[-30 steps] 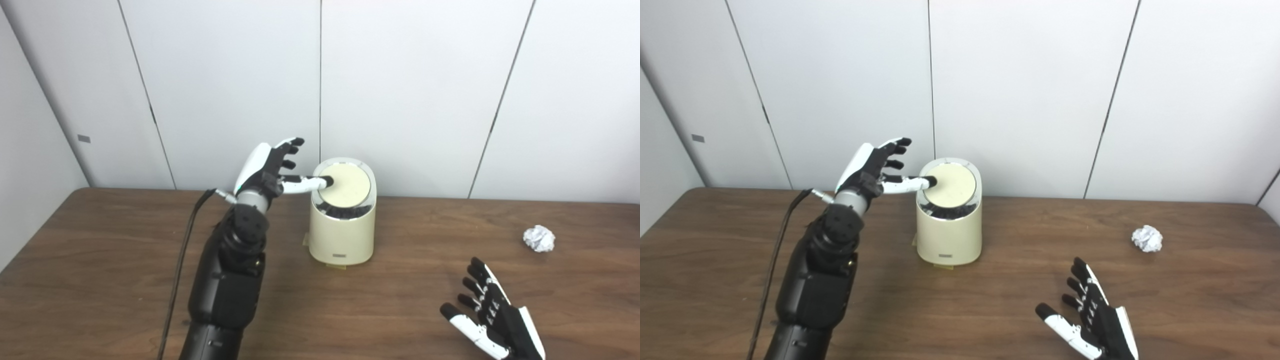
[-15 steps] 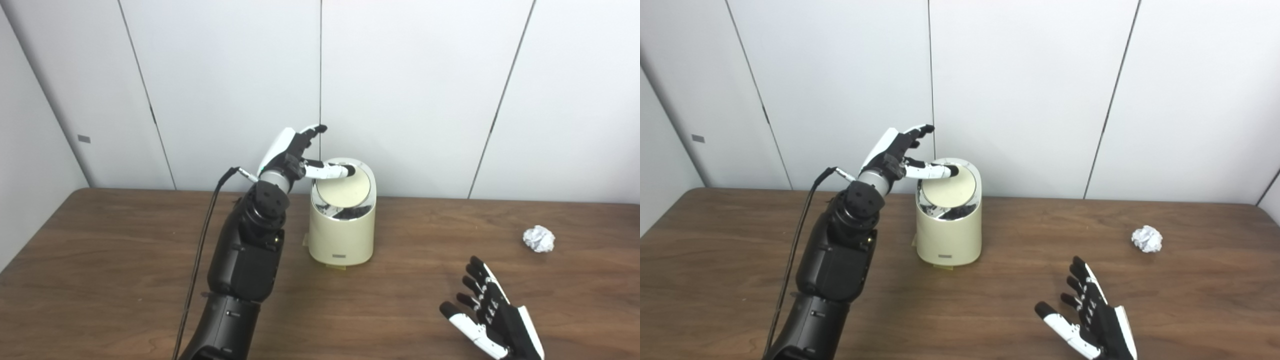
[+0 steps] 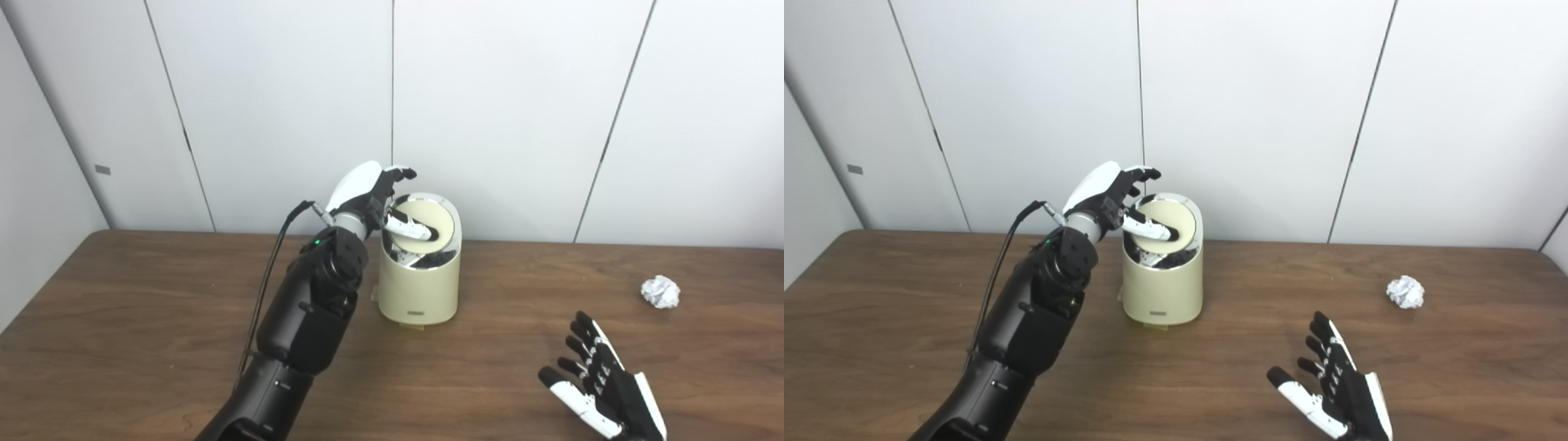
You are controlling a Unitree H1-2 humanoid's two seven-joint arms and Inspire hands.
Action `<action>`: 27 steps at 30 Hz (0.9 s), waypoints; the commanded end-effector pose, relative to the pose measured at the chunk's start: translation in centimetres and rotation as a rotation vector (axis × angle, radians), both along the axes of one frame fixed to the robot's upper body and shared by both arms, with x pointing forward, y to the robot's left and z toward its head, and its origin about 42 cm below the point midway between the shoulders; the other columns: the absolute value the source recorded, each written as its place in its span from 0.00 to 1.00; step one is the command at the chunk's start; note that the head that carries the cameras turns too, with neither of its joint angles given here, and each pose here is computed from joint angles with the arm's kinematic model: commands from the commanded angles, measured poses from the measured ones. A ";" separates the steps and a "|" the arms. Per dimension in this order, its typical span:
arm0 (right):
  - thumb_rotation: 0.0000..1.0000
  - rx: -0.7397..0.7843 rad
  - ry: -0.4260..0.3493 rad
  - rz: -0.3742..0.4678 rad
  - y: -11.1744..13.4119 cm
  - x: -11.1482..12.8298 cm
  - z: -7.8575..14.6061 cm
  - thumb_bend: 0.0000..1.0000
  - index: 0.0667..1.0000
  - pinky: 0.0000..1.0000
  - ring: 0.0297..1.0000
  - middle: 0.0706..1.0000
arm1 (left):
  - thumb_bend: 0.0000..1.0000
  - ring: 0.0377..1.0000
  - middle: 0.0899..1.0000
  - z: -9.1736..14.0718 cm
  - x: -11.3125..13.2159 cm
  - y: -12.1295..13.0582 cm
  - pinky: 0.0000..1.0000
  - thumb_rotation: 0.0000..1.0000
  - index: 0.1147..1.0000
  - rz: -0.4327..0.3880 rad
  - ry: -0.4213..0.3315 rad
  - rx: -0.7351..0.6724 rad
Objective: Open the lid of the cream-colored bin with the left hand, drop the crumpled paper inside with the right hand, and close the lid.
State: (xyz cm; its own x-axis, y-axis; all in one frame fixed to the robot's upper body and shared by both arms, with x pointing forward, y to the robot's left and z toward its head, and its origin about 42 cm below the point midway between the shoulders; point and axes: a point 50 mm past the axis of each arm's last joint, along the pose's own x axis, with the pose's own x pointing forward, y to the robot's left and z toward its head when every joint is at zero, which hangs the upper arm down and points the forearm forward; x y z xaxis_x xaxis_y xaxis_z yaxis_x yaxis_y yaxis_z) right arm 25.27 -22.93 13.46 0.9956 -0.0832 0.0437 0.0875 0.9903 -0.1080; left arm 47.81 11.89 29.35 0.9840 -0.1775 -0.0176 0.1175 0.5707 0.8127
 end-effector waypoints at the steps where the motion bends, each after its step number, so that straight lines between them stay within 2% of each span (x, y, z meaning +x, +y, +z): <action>1: 0.48 -0.008 -0.070 0.003 0.3 0.2 1.6 0.84 0.92 0.81 0.91 0.93 | 0.88 0.87 0.92 3.6 0.2 -0.5 0.70 0.10 0.88 0.008 -0.114 0.025; 10: 0.48 0.000 -0.068 0.004 0.2 0.0 1.8 0.84 0.92 0.81 0.91 0.93 | 0.85 0.91 0.93 4.5 0.3 0.0 0.78 0.04 0.88 0.015 -0.140 0.062; 19: 0.49 -0.024 -0.062 0.008 0.1 -0.2 1.8 0.83 0.92 0.81 0.91 0.93 | 0.87 0.86 0.90 5.6 0.6 0.2 0.70 0.05 0.87 0.017 -0.140 0.065; 23: 0.48 -0.023 -0.058 0.004 0.1 -0.2 1.9 0.85 0.91 0.80 0.90 0.92 | 0.87 0.87 0.90 6.0 0.5 0.2 0.72 0.04 0.87 0.005 -0.132 0.081; 27: 0.48 -0.020 -0.059 0.011 0.2 -0.3 2.1 0.84 0.92 0.81 0.90 0.93 | 0.88 0.81 0.87 6.0 0.7 -0.3 0.65 0.01 0.87 -0.005 -0.124 0.129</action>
State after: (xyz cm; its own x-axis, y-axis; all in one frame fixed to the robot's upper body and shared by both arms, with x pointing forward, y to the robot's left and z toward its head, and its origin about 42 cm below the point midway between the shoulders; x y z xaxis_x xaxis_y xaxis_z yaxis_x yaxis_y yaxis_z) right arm 25.00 -22.86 14.10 0.9958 -0.0830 0.0389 0.0872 0.9887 -0.1223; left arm 48.07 12.38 31.42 0.9830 -0.1832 -0.0134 0.1014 0.4807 0.8710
